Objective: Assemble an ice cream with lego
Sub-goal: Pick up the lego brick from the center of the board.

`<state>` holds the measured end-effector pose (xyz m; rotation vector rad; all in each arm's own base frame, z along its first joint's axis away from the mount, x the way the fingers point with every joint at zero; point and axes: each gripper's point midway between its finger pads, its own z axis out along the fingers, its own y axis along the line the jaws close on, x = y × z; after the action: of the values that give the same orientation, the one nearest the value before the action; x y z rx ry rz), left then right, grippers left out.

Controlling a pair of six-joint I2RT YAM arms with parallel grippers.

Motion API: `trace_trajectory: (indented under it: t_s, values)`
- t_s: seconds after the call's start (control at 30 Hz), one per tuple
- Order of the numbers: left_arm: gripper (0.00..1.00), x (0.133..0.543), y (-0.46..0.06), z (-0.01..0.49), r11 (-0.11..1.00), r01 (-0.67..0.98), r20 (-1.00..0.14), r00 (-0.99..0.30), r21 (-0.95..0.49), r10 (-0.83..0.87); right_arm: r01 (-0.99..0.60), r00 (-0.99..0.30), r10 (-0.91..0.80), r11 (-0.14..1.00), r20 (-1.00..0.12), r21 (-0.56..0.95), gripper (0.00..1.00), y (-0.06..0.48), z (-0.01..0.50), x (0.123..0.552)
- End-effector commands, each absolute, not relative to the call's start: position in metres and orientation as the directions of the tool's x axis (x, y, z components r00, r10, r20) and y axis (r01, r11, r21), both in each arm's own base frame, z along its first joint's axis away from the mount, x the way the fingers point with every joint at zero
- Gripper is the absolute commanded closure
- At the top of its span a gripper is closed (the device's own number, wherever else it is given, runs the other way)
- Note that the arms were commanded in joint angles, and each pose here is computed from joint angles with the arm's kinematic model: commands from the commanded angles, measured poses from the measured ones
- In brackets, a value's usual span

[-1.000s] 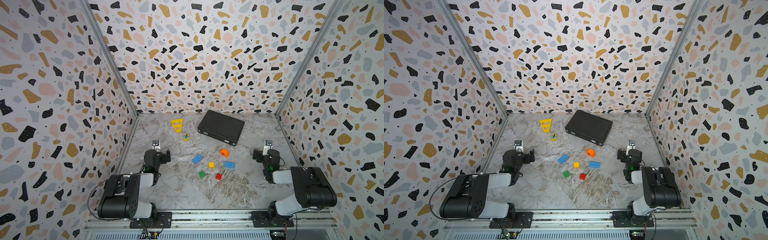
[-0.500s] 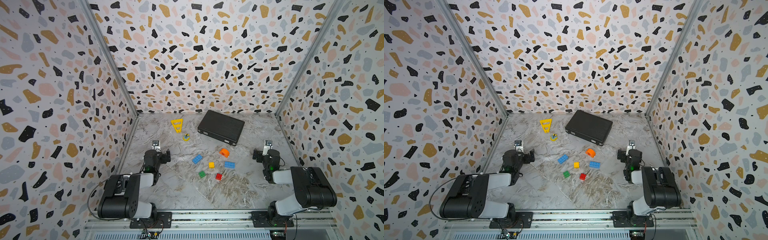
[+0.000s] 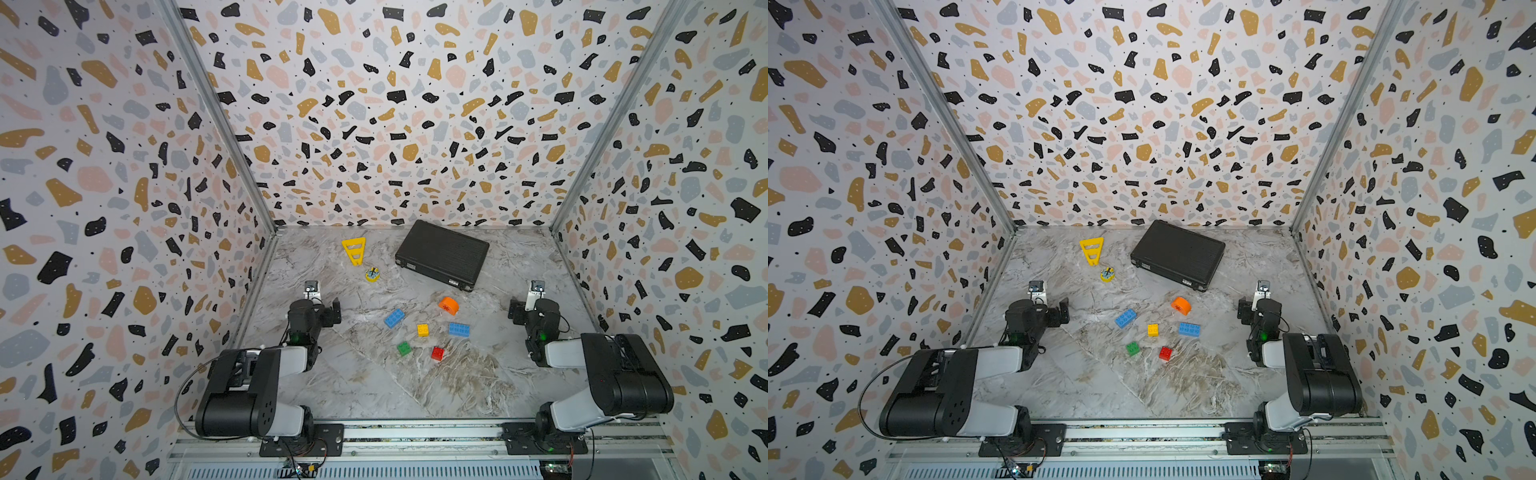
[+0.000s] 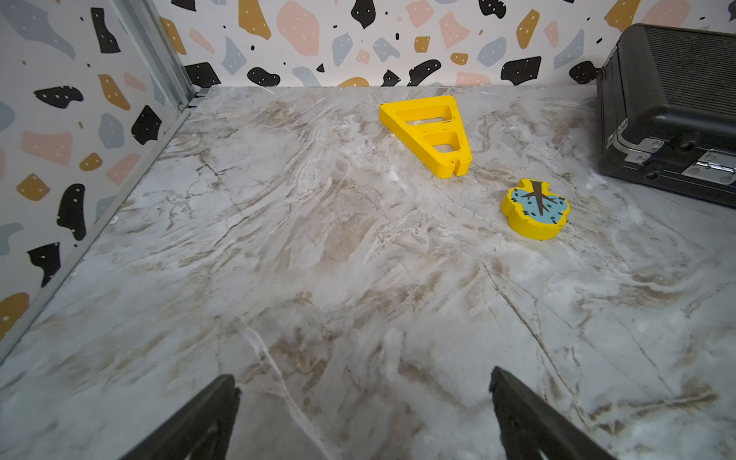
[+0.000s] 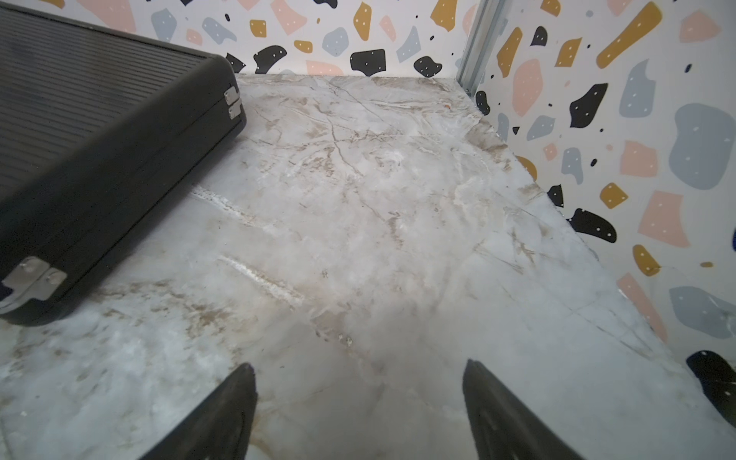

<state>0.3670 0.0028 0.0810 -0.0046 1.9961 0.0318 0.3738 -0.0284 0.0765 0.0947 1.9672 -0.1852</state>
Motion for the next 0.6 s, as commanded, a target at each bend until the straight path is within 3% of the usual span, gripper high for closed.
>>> trace_trajectory:
  t_s: [0.0,0.1,0.3,0.43,0.57]
  values:
    - [0.0,0.37,0.025,0.12,0.989,-0.148,-0.947,-0.321,0.014,-0.035,0.228,-0.31,0.0,0.971,-0.951,-0.075,0.17,-0.039,0.107,0.37]
    - [0.0,0.356,0.055,0.16,0.939,-0.344,-0.94,-0.317,-0.011,-0.127,0.259,-0.357,0.017,0.962,-0.934,-0.082,0.19,-0.042,0.129,0.367]
    - [0.01,0.359,0.04,0.22,0.934,-0.318,-0.913,-0.312,-0.161,-0.264,0.22,-0.55,0.03,0.969,-0.834,-0.11,0.2,-0.029,0.159,0.358]
    - [0.0,0.357,0.015,0.234,0.944,-0.274,-0.857,-0.427,-0.183,-0.29,0.166,-0.664,0.052,0.983,-0.746,-0.079,0.31,-0.005,0.171,0.34]
    - [0.01,0.342,-0.01,0.238,0.955,-0.256,-0.773,-0.572,-0.153,-0.276,0.08,-0.768,0.01,0.993,-0.641,-0.081,0.33,0.023,0.183,0.32]
